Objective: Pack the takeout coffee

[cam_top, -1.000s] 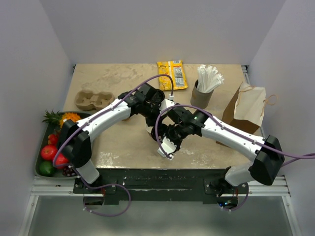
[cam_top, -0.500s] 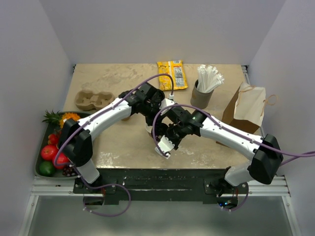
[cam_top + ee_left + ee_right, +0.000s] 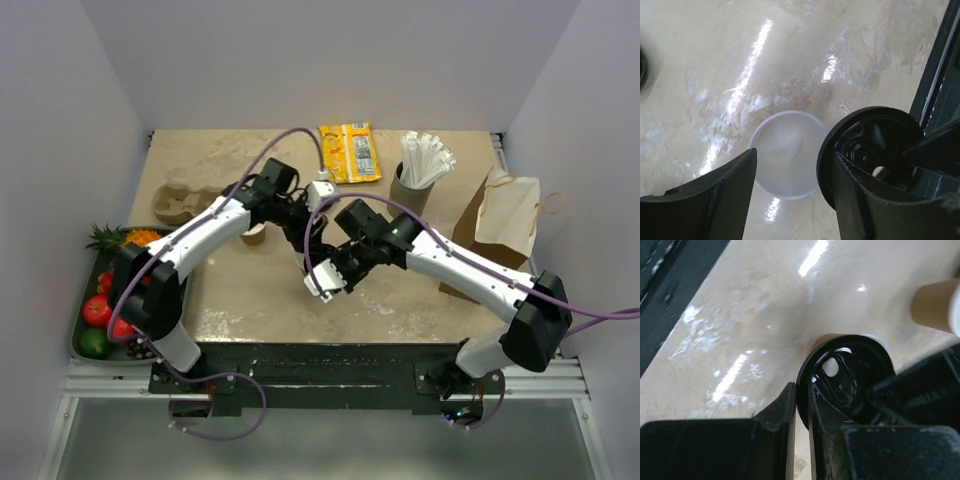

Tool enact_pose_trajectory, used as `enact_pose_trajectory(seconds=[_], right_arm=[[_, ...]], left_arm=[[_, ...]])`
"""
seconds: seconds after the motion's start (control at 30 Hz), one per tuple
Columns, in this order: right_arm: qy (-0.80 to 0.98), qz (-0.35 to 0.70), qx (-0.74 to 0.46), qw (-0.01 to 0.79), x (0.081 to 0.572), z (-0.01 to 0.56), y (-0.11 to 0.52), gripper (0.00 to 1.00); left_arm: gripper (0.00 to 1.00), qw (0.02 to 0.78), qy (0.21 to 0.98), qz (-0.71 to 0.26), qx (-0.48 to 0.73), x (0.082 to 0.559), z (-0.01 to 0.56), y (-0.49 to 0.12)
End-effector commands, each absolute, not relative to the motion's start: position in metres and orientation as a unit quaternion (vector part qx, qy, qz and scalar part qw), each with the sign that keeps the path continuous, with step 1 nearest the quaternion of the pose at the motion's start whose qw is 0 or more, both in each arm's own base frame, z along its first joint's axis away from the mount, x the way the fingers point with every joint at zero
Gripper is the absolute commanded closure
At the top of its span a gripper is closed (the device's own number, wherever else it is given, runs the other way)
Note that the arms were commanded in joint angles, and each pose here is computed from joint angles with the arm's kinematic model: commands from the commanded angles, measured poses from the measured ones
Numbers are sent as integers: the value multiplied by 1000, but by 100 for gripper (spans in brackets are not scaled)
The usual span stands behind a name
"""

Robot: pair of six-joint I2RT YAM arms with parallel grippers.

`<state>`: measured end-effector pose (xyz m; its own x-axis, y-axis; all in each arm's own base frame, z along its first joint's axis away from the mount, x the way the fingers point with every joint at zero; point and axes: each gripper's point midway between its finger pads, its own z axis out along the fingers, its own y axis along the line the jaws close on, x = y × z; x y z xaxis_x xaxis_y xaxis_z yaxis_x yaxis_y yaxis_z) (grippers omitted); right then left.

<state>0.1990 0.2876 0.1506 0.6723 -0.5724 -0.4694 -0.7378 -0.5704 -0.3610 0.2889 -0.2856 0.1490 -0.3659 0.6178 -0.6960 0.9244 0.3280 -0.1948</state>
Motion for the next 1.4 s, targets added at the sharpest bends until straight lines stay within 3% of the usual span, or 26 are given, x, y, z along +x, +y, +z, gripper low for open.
enact_pose_trajectory(seconds=[0.0,0.2,0.33,0.5,0.77,1.0,1.37], right_arm=[[452,237,-798,320,207,201,305,100],[545,389,-673,313,221,238,319,100],[586,504,-567,285,237,255,325,100],[611,573,-489,243,248,252,328,100],[630,633,-427,141,235,227,327,100],[680,641,-329,134,266,212,323,100],[701,638,-296,113,283,188,327,100]], left_arm=[[29,351,807,-346,325,323,194,-251],[25,499,761,-277,310,325,228,-213],[25,532,741,-247,327,317,227,-202],[25,551,732,-224,332,313,228,-193],[25,546,710,-245,372,295,223,-199],[25,524,689,-274,419,281,220,-210],[25,492,698,-291,432,286,200,-228]])
